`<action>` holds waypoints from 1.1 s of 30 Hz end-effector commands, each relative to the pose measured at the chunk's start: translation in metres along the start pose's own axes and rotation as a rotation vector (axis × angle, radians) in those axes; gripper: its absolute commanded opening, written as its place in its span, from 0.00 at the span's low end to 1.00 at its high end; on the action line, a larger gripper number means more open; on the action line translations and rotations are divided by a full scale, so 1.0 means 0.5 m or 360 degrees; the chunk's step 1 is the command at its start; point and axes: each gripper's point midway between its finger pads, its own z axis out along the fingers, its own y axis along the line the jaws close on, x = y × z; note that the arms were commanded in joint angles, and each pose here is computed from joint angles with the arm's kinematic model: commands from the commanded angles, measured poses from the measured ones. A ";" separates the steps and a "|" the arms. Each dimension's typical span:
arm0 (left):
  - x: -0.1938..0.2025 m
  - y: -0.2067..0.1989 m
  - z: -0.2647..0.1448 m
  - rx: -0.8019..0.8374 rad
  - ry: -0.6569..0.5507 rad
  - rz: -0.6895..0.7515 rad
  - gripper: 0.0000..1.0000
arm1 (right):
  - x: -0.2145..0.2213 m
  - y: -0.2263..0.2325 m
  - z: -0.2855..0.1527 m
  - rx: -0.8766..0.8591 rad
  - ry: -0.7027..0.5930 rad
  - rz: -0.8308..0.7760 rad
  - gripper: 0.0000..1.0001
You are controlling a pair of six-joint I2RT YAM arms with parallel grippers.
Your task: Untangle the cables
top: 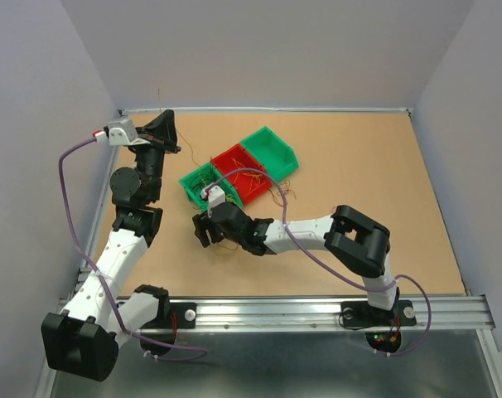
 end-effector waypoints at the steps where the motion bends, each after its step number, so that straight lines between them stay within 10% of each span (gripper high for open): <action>1: -0.036 -0.021 -0.002 0.0062 -0.0098 -0.0007 0.00 | -0.079 0.045 -0.010 -0.0054 -0.0192 0.0066 0.71; 33: -0.034 -0.027 -0.004 0.0089 -0.0093 -0.0007 0.00 | 0.035 -0.012 0.092 0.0293 -0.0058 -0.0078 0.55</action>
